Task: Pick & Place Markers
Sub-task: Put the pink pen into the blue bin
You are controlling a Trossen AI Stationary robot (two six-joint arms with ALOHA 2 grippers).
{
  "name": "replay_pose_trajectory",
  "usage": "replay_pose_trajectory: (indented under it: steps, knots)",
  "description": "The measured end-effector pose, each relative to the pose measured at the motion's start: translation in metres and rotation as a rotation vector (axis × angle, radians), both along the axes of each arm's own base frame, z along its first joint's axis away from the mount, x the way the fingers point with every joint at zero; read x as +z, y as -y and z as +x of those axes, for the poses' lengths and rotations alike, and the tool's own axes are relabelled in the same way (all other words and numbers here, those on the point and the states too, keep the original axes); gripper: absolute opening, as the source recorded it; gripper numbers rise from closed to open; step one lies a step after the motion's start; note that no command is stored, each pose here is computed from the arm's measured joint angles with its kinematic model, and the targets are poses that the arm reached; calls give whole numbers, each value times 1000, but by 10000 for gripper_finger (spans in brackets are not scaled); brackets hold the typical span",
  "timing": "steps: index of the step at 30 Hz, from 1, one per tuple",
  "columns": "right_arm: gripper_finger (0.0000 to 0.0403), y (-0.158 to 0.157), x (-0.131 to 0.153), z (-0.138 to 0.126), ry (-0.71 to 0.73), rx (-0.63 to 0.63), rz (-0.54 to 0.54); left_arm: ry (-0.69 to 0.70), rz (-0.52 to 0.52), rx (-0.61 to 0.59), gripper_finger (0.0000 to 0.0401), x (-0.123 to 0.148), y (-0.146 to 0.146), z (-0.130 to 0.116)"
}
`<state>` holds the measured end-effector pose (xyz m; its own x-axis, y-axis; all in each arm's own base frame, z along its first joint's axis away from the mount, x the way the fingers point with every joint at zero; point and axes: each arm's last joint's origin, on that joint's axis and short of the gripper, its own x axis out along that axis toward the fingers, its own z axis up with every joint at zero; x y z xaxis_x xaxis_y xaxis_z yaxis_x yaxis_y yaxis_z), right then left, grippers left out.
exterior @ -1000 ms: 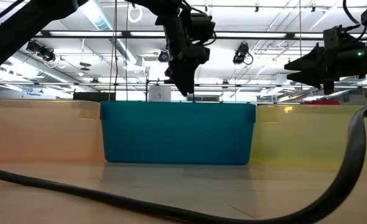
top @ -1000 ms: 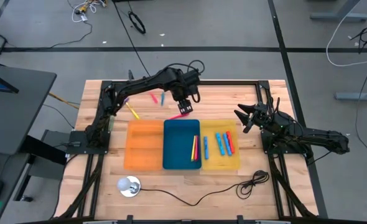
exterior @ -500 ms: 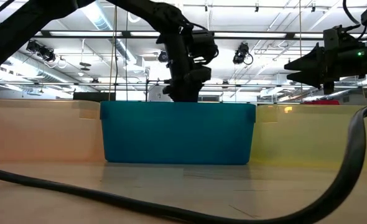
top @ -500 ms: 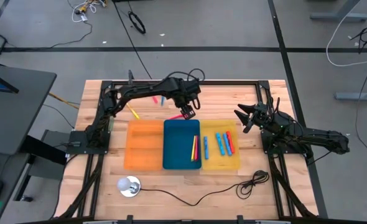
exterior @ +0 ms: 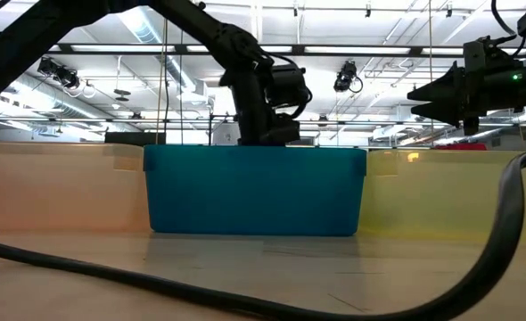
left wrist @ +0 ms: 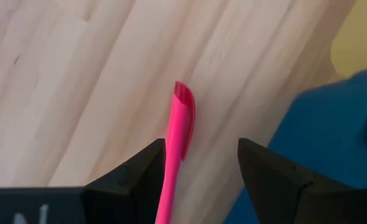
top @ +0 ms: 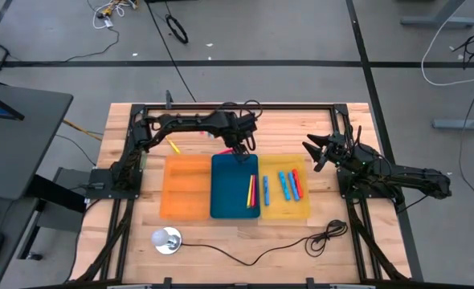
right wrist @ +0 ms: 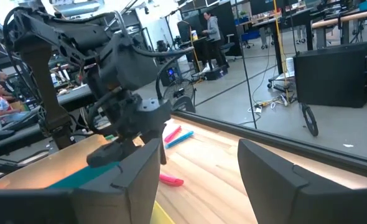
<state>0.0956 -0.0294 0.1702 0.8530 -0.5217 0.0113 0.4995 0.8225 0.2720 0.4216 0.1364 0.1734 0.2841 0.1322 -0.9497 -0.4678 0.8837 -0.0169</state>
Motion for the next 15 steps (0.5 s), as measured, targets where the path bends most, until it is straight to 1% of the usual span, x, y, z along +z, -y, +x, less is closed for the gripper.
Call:
replay_pose_trajectory:
  steps: [6,9,13,15]
  knots:
    - [215,0,0,0,0,0,0,14,7,0,206,-12,0,-2]
    - [215,0,0,0,0,0,0,0,12,4,206,-20,0,-5]
    - [215,0,0,0,0,0,0,-8,49,29,206,-25,-5,-9]
    - [215,0,0,0,0,0,0,-30,46,37,206,-29,-8,-13]
